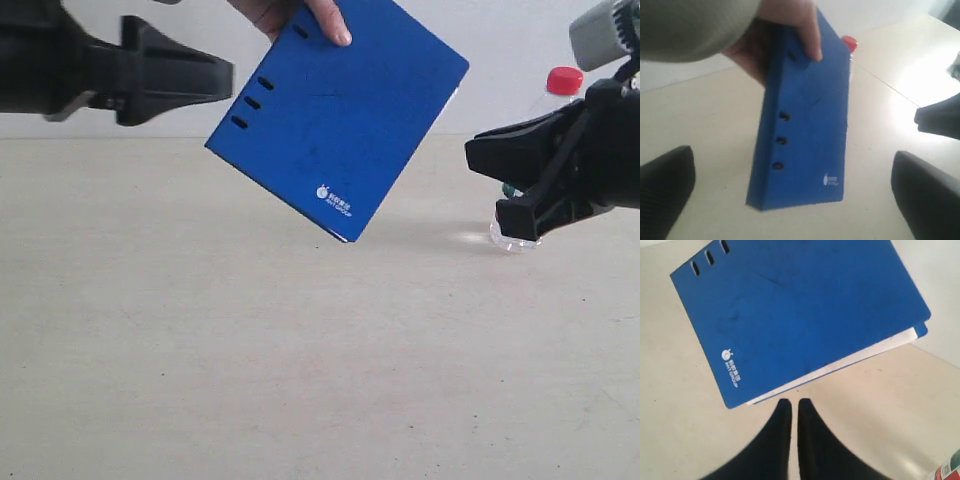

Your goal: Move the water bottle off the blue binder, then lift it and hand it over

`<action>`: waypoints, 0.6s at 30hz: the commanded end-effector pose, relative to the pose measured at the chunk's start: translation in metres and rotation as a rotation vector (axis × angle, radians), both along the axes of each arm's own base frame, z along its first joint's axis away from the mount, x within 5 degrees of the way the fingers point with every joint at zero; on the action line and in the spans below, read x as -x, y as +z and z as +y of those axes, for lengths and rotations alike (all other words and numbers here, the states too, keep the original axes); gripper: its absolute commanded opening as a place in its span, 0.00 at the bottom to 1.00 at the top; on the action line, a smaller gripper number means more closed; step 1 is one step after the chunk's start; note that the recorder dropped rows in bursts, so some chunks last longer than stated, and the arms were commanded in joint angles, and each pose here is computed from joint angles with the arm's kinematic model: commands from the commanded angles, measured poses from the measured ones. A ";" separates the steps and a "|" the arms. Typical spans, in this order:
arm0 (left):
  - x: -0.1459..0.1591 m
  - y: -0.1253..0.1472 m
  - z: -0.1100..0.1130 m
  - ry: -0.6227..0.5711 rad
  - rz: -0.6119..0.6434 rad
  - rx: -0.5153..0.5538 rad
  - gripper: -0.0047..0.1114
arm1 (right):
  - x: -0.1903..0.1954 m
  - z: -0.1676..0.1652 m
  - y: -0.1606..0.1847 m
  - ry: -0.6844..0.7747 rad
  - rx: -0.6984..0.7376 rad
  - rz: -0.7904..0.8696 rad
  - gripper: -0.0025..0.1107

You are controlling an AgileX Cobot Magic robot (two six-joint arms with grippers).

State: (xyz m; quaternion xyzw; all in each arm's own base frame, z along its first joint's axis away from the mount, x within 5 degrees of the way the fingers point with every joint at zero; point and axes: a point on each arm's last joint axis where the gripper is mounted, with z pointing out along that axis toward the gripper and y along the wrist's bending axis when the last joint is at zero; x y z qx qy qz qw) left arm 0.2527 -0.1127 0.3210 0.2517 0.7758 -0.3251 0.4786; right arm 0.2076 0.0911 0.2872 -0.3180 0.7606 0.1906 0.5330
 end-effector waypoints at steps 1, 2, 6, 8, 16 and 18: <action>0.031 -0.001 0.040 0.189 -0.022 0.005 0.99 | 0.005 -0.001 0.007 -0.005 -0.008 -0.012 0.02; 0.038 -0.003 0.045 0.220 -0.033 0.002 0.99 | 0.008 -0.002 0.010 -0.008 -0.017 -0.025 0.02; 0.063 0.005 0.056 0.331 -0.121 0.003 0.99 | 0.035 -0.012 0.031 -0.059 -0.057 -0.137 0.02; 0.070 0.012 0.060 0.366 -0.154 0.018 0.99 | 0.047 -0.020 0.033 -0.120 -0.069 -0.174 0.02; 0.106 0.019 0.060 0.323 -0.269 0.016 0.09 | 0.132 -0.056 0.032 -0.312 -0.235 -0.436 0.02; 0.120 0.024 0.056 0.257 -0.300 0.034 0.09 | 0.153 -0.063 0.032 -0.328 -0.297 -0.510 0.02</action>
